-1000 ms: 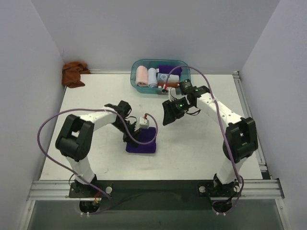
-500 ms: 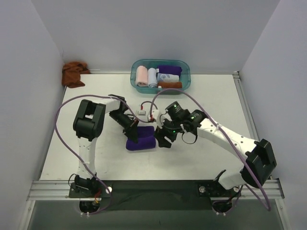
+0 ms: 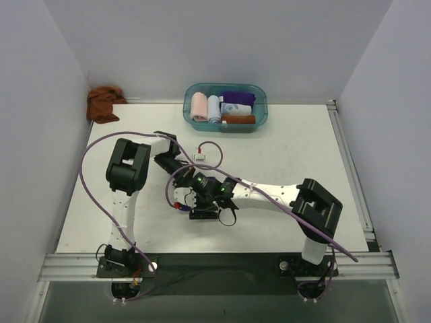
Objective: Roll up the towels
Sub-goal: Roll the towel
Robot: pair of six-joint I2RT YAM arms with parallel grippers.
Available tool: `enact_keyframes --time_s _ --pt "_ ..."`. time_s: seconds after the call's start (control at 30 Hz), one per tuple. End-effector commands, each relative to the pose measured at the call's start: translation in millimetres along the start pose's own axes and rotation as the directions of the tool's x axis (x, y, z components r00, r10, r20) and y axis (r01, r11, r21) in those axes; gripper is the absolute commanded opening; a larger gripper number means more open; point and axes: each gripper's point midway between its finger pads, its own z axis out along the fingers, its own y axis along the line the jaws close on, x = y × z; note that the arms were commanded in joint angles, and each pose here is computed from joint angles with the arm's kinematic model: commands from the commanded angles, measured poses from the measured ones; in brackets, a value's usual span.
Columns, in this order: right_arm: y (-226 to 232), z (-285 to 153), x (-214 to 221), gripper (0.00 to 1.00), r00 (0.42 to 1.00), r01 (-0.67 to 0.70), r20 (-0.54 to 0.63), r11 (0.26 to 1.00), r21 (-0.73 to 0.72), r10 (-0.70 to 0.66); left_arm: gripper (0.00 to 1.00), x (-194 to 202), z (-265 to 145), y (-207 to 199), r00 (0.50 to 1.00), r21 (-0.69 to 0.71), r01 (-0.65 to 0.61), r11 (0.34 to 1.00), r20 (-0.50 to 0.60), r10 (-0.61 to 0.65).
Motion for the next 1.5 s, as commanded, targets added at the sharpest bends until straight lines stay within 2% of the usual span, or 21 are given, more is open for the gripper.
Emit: enact_keyframes --time_s 0.0,0.1,0.2,0.23,0.27,0.3,0.33,0.43,0.47,0.57,0.73,0.83,0.9,0.93,1.03,1.07,1.2,1.23,1.33,1.37,1.47 --pt "-18 15 10 0.73 0.997 0.076 -0.039 0.993 0.093 -0.073 0.02 26 -4 57 0.981 -0.143 -0.132 0.981 -0.159 0.109" --pt "-10 30 24 0.66 0.992 0.104 -0.073 0.992 0.072 -0.099 0.02 26 -4 57 0.981 -0.142 -0.134 0.981 -0.158 0.111" --pt "4 38 33 0.44 0.994 0.084 -0.068 0.996 0.009 -0.083 0.03 26 -5 57 0.981 -0.145 -0.138 0.98 -0.154 0.115" --pt "9 38 37 0.31 0.994 0.074 -0.076 0.997 -0.016 -0.075 0.07 26 -5 56 0.982 -0.146 -0.135 0.98 -0.151 0.113" --pt "14 39 40 0.23 0.995 0.052 -0.082 0.998 -0.042 -0.056 0.08 26 -6 56 0.983 -0.147 -0.133 0.98 -0.146 0.111" --pt "16 38 40 0.04 0.997 0.018 -0.067 0.997 -0.077 -0.023 0.09 23 -10 55 0.984 -0.161 -0.147 0.976 -0.129 0.127" --pt "23 35 45 0.0 0.997 -0.013 -0.082 0.992 -0.126 0.003 0.09 21 -14 53 0.985 -0.169 -0.148 0.974 -0.113 0.13" --pt "32 26 49 0.0 0.986 -0.161 -0.083 0.955 -0.25 0.145 0.27 7 -33 44 0.985 -0.227 -0.166 0.96 -0.001 0.171" --pt "36 25 51 0.0 0.98 -0.194 -0.09 0.939 -0.283 0.175 0.37 4 -35 40 0.982 -0.232 -0.173 0.957 0.037 0.187" --pt "44 17 53 0.0 0.959 -0.284 -0.11 0.88 -0.381 0.262 0.52 -11 -62 23 0.963 -0.28 -0.181 0.943 0.143 0.228" --pt "55 8 48 0.0 0.912 -0.405 -0.16 0.77 -0.493 0.378 0.56 -24 -115 -4 0.908 -0.375 -0.165 0.912 0.303 0.289" --pt "55 7 43 0.0 0.873 -0.474 -0.196 0.685 -0.553 0.446 0.57 -23 -134 -20 0.865 -0.46 -0.193 0.867 0.337 0.372" --pt "54 6 40 0.0 0.839 -0.525 -0.235 0.613 -0.591 0.492 0.59 -22 -146 -32 0.828 -0.56 -0.255 0.789 0.295 0.477" --pt "54 7 39 0.0 0.825 -0.542 -0.25 0.589 -0.599 0.506 0.6 -10 -138 -32 0.833 -0.566 -0.258 0.783 0.281 0.477" --pt "51 9 34 0.0 0.785 -0.587 -0.293 0.503 -0.634 0.546 0.63 -4 -134 -43 0.794 -0.659 -0.35 0.665 0.169 0.585" --pt "54 14 37 0.0 0.771 -0.604 -0.32 0.476 -0.639 0.55 0.64 7 -123 -38 0.799 -0.669 -0.367 0.646 0.128 0.587" --pt "49 20 36 0.0 0.737 -0.639 -0.366 0.41 -0.651 0.569 0.68 9 -90 -57 0.694 -0.693 -0.542 0.474 -0.051 0.718" --pt "48 22 37 0.0 0.732 -0.645 -0.374 0.402 -0.65 0.57 0.68 11 -85 -56 0.682 -0.701 -0.561 0.441 -0.089 0.725" --pt "47 25 39 0.0 0.712 -0.663 -0.399 0.367 -0.652 0.578 0.7 6 -62 -61 0.603 -0.69 -0.642 0.336 -0.183 0.777" --pt "49 28 41 0.0 0.704 -0.672 -0.414 0.353 -0.651 0.577 0.7 -2 -61 -64 0.562 -0.701 -0.658 0.277 -0.211 0.8" --pt "48 32 44 0.0 0.689 -0.684 -0.438 0.319 -0.656 0.577 0.72 -6 -43 -64 0.475 -0.665 -0.726 0.178 -0.297 0.828"
